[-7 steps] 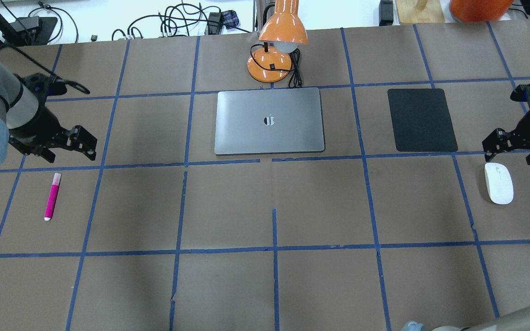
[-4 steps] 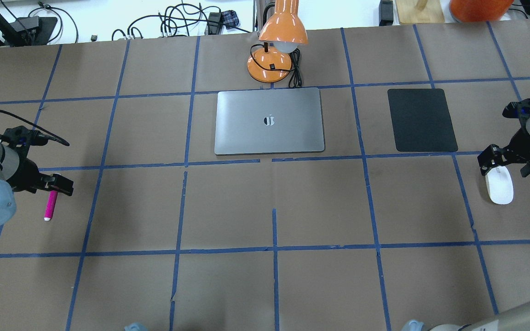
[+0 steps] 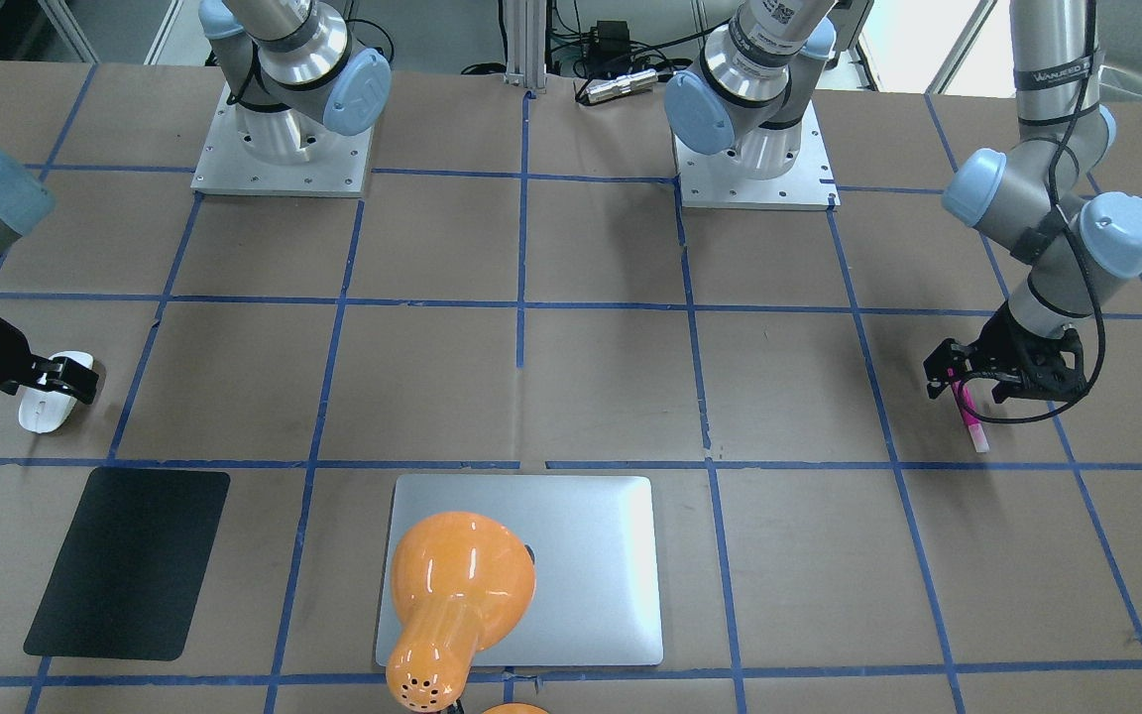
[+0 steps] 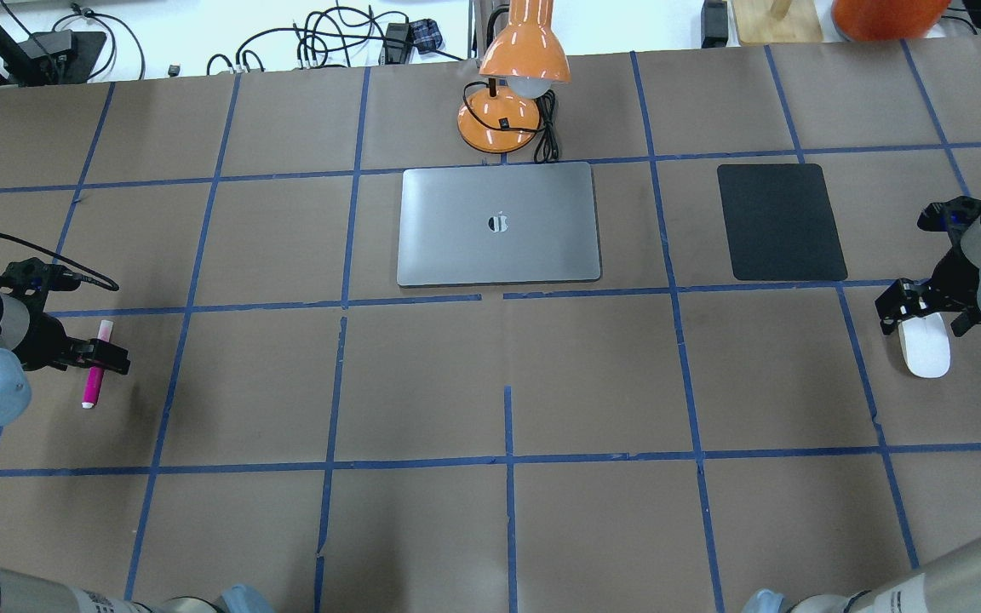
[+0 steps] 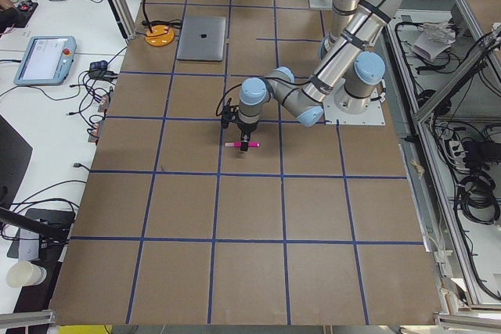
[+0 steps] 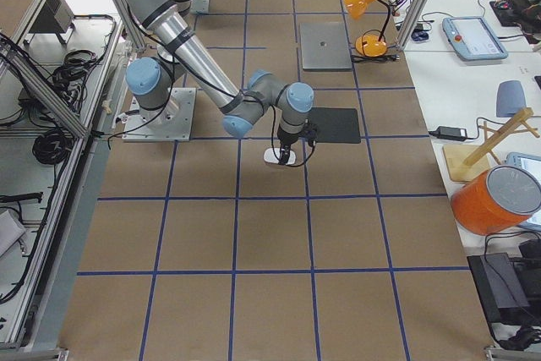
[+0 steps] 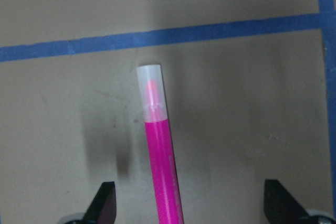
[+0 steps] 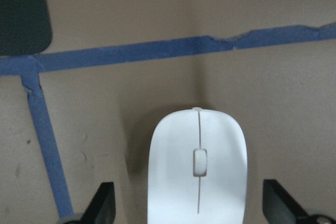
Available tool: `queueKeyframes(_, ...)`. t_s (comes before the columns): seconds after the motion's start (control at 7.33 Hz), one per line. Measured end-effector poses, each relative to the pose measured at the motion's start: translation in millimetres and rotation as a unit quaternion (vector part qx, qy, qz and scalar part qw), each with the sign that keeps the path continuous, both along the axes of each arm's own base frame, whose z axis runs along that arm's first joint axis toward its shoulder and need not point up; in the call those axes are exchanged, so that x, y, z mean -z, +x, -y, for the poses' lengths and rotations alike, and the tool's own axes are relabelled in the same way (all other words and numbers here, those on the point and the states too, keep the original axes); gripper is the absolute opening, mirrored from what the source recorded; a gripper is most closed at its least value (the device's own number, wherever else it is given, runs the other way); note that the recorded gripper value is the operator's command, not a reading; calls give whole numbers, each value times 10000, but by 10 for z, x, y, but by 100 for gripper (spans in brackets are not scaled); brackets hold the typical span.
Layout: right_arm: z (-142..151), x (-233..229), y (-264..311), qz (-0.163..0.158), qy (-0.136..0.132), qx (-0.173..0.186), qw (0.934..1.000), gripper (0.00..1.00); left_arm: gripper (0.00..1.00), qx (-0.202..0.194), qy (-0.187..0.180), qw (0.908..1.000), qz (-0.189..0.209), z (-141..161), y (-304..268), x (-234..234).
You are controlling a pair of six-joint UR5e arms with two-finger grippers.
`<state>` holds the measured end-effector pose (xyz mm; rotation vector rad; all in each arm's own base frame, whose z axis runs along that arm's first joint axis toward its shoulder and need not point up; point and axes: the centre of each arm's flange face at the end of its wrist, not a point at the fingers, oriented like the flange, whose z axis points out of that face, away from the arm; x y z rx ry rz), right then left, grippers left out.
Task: Place pen and mouse around notebook
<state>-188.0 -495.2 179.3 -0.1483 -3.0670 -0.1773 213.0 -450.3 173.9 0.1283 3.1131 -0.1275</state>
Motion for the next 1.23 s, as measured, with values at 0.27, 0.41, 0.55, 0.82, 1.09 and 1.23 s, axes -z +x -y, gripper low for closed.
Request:
queueKeyframes(0.27, -3, 33, -5, -3, 14, -43, 10000, 67, 0, -130, 3, 9999, -20, 15, 22, 36)
queueKeyframes(0.41, -8, 46, -5, 12, 39, -92, 9999, 41, 0, -167, 4, 9999, -29, 15, 23, 44)
queueKeyframes(0.55, -11, 50, -5, 19, 57, -133, 9999, 22, 0, -183, -3, 9998, -27, 15, 23, 37)
queueKeyframes(0.82, 31, -46, -21, -23, -28, -161, 9999, 18, 0, -324, -22, 9995, 0, 14, -41, -72)
queueKeyframes(1.09, 314, -386, -7, -100, -306, -200, 9993, 18, 0, -1004, 21, 9948, -141, 35, -285, -261)
queueKeyframes(1.23, 565, -604, 113, -52, -403, -237, 9989, 18, 0, -1514, 46, 9881, -254, 95, -586, -372)
